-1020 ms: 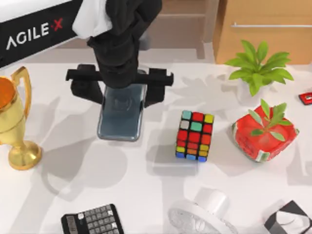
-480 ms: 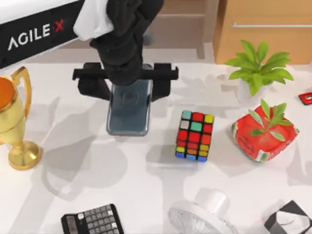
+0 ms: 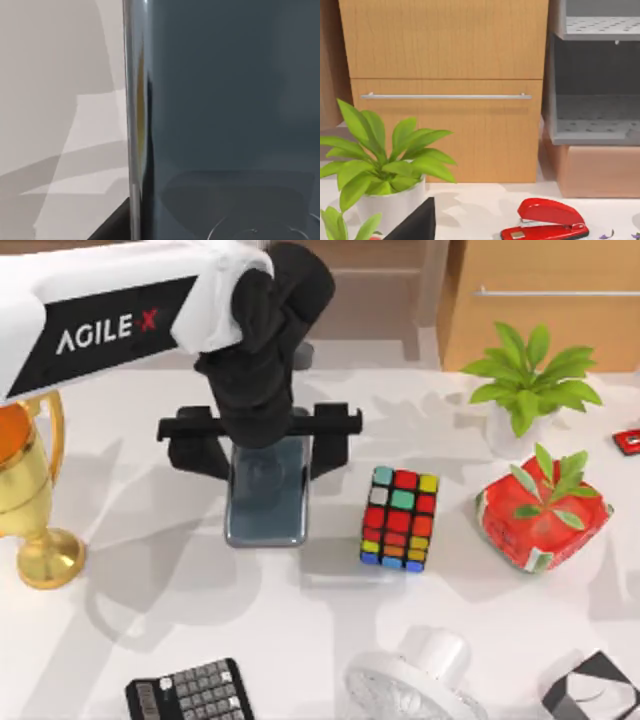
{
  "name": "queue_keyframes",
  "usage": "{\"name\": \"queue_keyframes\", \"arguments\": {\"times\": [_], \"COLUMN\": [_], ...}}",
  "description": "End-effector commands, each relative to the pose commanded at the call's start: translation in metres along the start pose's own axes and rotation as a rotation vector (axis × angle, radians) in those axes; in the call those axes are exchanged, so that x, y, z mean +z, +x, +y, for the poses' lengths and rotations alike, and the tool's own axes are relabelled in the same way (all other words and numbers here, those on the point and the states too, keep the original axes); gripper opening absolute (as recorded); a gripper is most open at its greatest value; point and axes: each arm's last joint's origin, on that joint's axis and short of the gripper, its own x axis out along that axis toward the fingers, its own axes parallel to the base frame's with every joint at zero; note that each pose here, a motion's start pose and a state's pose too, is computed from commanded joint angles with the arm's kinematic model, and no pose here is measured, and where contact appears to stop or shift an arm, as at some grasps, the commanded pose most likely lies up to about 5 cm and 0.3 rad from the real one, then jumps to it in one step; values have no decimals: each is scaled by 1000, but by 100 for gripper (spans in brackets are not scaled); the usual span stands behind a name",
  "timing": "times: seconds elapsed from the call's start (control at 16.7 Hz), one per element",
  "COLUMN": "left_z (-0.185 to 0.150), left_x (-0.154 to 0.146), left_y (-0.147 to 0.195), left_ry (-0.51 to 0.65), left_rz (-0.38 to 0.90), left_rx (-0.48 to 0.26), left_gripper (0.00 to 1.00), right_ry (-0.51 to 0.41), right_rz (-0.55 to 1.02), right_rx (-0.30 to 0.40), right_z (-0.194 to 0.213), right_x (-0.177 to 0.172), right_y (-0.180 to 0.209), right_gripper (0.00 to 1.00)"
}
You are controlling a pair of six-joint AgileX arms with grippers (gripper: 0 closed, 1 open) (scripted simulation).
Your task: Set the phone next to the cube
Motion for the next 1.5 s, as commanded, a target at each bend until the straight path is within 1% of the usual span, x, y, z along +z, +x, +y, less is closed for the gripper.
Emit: {"name": "queue_keyframes", "arguments": {"times": [0.3, 0.66, 1.44, 1.5], "left_z": [8, 8, 8, 8], "left_x": [-12, -12, -12, -12], "left_y": [50, 51, 51, 51], "left_ry": [-21, -21, -21, -21], "left_rz": [125, 127, 127, 127], "left_rx": [62, 63, 63, 63], "left_gripper": [0, 0, 98, 100], "right_ry": [0, 0, 0, 0], "right_rz": [0, 0, 0, 0], "right_rx": [0, 0, 0, 0], "right_z": [0, 0, 0, 0], "right_x": [0, 0, 0, 0], "right_y": [0, 0, 0, 0], "right_gripper": [100, 100, 100, 100]}}
